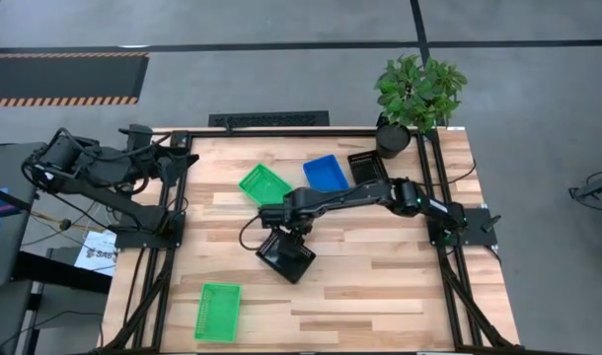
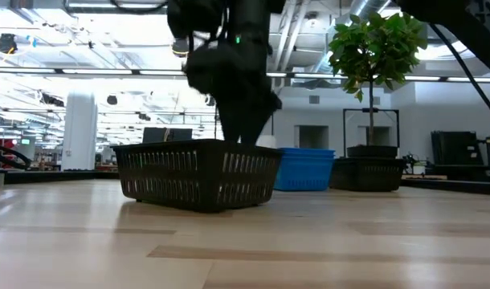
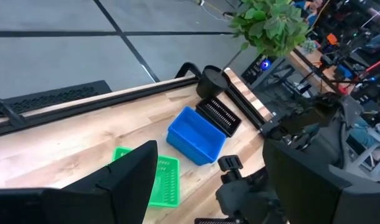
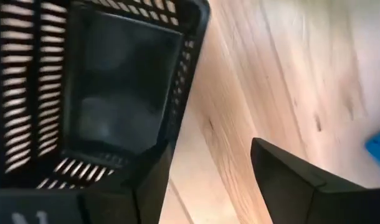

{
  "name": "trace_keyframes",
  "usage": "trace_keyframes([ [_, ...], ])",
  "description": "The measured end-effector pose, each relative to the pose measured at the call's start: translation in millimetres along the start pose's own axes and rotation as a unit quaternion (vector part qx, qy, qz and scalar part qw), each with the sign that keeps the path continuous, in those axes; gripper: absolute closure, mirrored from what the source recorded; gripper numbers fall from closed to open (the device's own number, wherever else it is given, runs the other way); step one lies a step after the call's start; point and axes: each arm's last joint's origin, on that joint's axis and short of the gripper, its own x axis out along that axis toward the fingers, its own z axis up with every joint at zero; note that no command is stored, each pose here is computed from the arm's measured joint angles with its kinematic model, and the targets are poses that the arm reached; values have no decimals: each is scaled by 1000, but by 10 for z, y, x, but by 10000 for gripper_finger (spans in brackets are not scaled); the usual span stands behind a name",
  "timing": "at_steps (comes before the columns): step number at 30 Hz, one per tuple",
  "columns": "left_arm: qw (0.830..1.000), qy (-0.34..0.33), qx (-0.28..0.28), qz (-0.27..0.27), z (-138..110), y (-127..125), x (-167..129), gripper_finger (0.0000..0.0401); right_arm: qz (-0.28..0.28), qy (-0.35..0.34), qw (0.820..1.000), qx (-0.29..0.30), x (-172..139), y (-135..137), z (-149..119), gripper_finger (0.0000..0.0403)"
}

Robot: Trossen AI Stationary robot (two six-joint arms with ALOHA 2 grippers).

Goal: Stack baskets by color
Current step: Stack the bottom black bin on top of the top black bins

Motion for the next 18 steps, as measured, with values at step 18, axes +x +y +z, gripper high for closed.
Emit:
trace_keyframes([
  [18, 1000, 8, 3, 7, -14, 20, 0, 123, 16, 7, 1000, 20, 177, -75, -85, 186],
])
